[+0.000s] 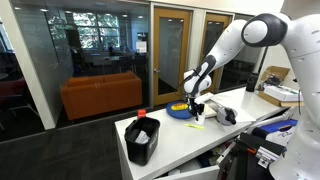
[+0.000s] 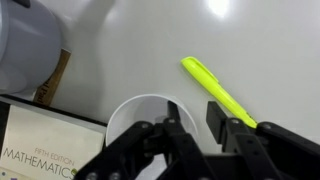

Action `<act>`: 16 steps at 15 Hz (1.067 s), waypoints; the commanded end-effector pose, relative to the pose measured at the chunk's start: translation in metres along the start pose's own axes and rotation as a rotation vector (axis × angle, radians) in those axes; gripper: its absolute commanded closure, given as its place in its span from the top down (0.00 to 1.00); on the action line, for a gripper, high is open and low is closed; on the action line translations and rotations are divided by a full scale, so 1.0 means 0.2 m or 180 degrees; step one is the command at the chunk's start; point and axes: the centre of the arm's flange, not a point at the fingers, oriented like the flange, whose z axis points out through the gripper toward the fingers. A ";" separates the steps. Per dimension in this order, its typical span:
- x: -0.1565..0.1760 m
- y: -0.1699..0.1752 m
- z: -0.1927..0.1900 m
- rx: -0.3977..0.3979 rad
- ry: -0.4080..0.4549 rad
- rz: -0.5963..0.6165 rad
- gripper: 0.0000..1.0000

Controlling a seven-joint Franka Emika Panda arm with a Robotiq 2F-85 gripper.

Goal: Move the white cup to the left

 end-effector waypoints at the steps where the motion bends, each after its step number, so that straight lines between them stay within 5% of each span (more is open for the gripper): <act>1: 0.02 0.00 0.00 0.0050 0.0031 -0.0002 0.04; 9: 0.04 0.08 -0.04 0.0119 0.0044 0.0120 0.01; 13: 0.03 0.18 -0.22 0.0280 0.0148 0.0234 0.01; 16: -0.04 0.22 -0.42 0.0375 0.0329 -0.0063 0.01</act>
